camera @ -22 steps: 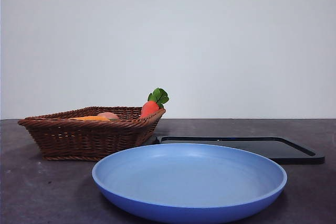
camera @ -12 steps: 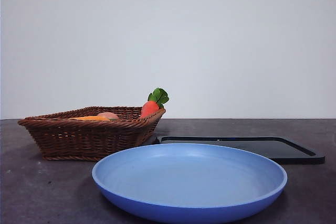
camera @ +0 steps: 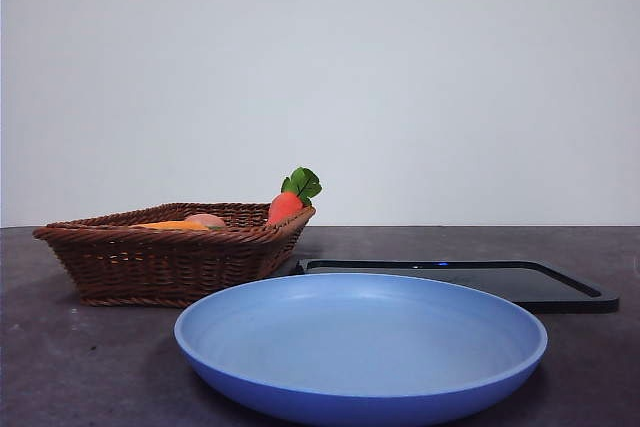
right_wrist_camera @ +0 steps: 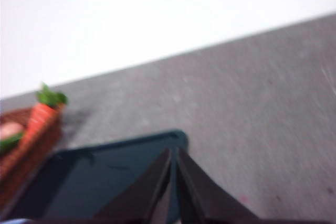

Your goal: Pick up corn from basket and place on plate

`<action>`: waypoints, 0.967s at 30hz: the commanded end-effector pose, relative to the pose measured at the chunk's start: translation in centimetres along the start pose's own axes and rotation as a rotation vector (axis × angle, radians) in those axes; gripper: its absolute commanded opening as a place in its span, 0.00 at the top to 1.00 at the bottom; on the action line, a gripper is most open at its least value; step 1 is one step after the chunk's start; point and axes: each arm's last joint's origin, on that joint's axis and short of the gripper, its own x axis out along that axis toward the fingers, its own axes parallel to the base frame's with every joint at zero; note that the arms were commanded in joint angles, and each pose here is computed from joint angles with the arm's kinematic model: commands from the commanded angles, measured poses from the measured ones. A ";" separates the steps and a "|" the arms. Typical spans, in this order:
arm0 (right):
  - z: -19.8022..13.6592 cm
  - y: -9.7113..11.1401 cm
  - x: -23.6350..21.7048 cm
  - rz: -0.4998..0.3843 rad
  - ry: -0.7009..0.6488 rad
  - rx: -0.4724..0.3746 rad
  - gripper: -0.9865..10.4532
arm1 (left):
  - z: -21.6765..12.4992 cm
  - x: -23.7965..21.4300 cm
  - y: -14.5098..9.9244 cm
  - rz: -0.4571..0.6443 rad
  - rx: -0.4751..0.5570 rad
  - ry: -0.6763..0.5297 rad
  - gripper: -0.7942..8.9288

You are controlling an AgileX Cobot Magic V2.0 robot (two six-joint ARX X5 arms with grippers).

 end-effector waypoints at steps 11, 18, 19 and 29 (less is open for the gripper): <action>7.7 3.2 -1.6 0.083 0.083 -0.071 0.91 | 6.6 -1.3 -4.6 -0.131 0.140 0.038 0.91; 11.2 4.7 -1.3 0.168 0.229 -0.187 0.91 | 9.8 -1.0 -6.6 -0.184 0.233 0.165 0.91; 11.6 4.9 -1.3 0.182 0.251 -0.203 0.91 | 10.2 -0.9 -6.9 -0.196 0.244 0.188 0.91; 12.6 6.0 -0.8 0.282 0.451 -0.280 0.91 | 11.8 0.6 -8.9 -0.287 0.316 0.402 0.91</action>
